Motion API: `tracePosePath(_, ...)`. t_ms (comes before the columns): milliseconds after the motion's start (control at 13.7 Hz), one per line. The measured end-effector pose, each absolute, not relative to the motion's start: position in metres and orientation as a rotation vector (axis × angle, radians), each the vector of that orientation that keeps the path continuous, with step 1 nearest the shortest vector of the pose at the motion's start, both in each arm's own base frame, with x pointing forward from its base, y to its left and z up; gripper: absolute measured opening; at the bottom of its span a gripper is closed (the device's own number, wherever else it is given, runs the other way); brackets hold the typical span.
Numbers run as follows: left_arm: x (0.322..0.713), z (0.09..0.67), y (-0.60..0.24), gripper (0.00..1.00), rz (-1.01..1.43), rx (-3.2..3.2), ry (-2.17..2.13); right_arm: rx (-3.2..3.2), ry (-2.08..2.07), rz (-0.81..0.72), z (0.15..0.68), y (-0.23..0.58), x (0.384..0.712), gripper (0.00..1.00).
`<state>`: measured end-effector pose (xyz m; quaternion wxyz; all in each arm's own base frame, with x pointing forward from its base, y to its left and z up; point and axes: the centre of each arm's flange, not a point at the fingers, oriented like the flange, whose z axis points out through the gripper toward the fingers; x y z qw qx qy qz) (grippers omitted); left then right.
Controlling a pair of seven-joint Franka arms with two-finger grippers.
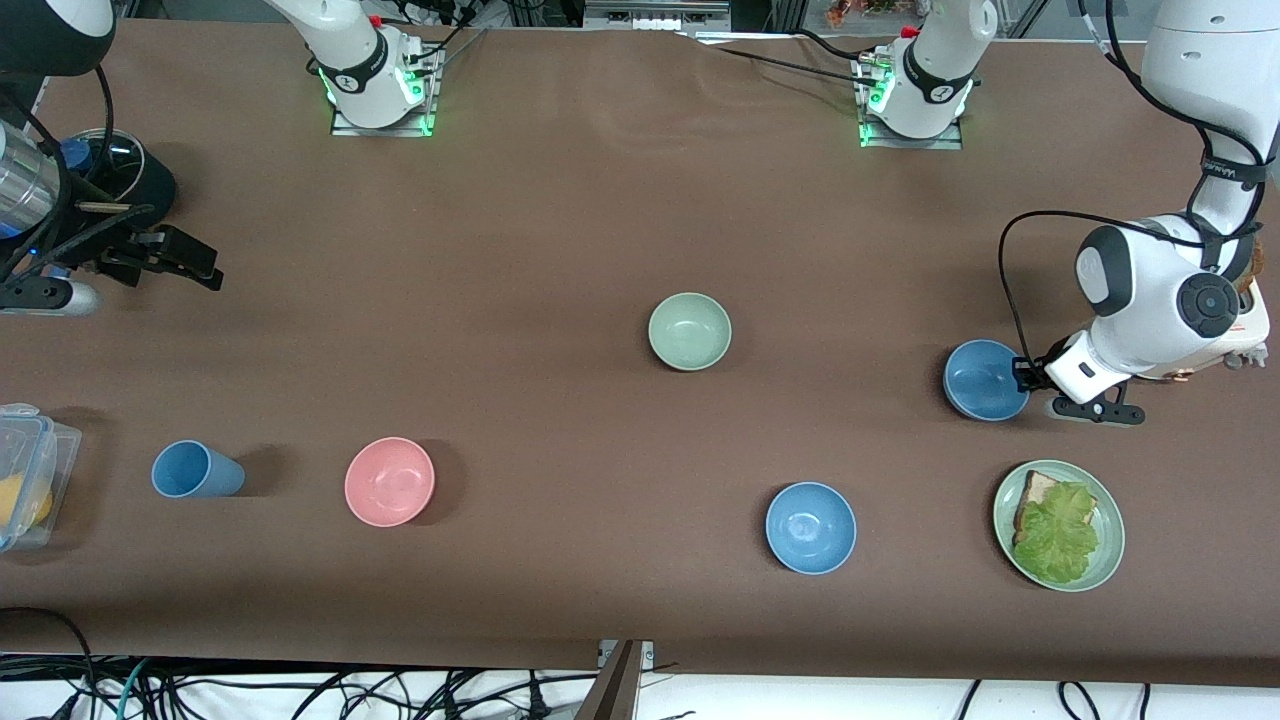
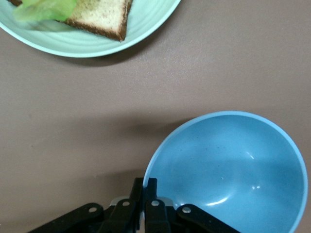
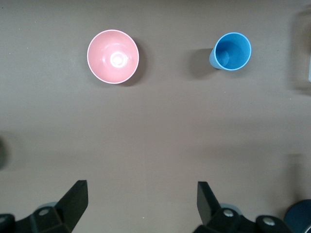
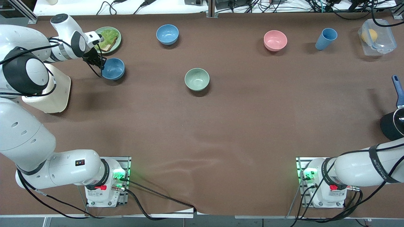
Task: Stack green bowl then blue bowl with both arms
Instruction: 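Close the left gripper on the blue bowl rim and lift, then carry the blue bowl with the left gripper and lower it into the green bowl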
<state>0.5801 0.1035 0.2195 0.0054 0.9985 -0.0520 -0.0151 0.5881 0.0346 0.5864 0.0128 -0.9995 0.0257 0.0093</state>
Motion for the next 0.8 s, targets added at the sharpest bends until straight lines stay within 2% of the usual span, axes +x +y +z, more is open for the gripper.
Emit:
tracePosePath(219,0.582,0.234,0.101,0.05,-0.108,3.114,-0.169,-3.115,0.08,0.029,0.586,0.035,0.588,1.0)
tracePosePath(438,0.591,0.274,0.074,0.05,-0.174,3.076,-0.201,-3.115,0.08,0.029,0.586,0.035,0.588,1.0)
tracePosePath(803,0.589,0.339,-0.042,0.05,-0.224,3.032,-0.094,-3.115,0.08,0.03,0.586,0.035,0.588,1.0)
